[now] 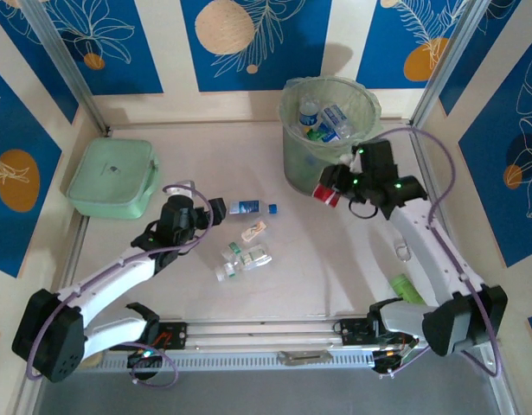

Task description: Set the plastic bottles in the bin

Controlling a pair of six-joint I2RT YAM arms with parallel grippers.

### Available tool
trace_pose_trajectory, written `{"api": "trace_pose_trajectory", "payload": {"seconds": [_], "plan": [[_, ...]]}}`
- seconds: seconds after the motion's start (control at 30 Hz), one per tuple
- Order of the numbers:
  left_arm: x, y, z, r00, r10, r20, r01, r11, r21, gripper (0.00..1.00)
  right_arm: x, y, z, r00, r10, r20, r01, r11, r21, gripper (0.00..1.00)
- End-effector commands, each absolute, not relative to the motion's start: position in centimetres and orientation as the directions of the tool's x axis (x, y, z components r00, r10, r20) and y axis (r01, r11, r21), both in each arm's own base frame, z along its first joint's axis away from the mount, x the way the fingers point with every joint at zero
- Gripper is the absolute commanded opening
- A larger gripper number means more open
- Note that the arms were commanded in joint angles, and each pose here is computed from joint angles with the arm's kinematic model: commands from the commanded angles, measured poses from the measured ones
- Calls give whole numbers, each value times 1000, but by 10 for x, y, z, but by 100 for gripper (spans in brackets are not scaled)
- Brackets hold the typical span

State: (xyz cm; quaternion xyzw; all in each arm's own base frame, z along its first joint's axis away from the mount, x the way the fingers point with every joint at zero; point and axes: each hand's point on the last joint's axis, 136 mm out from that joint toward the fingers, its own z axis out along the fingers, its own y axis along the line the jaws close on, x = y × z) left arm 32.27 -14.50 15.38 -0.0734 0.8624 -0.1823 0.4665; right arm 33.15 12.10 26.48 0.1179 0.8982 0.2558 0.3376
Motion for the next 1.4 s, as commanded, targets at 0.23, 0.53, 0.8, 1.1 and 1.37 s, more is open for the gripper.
{"api": "trace_pose_trajectory", "payload": {"seconds": [0.23, 0.53, 0.8, 1.1, 1.37], "plan": [[336, -176, 155, -590, -363, -721, 107, 850, -515, 100, 370, 105, 407, -392, 388, -834, -228, 837, 497, 48], [332, -191, 160, -617, -339, -710, 181, 817, -547, 100, 444, 87, 431, -349, 418, -839, -211, 837, 505, 48], [319, -184, 154, -625, -323, -711, 178, 827, -533, 99, 505, 93, 393, -483, 458, -747, -127, 807, 577, 48], [314, -177, 154, -616, -315, -722, 174, 839, -515, 99, 531, 105, 355, -568, 500, -654, -66, 764, 642, 50], [311, -179, 158, -625, -298, -722, 188, 839, -510, 99, 539, 111, 341, -612, 531, -586, -27, 727, 687, 64]]}}
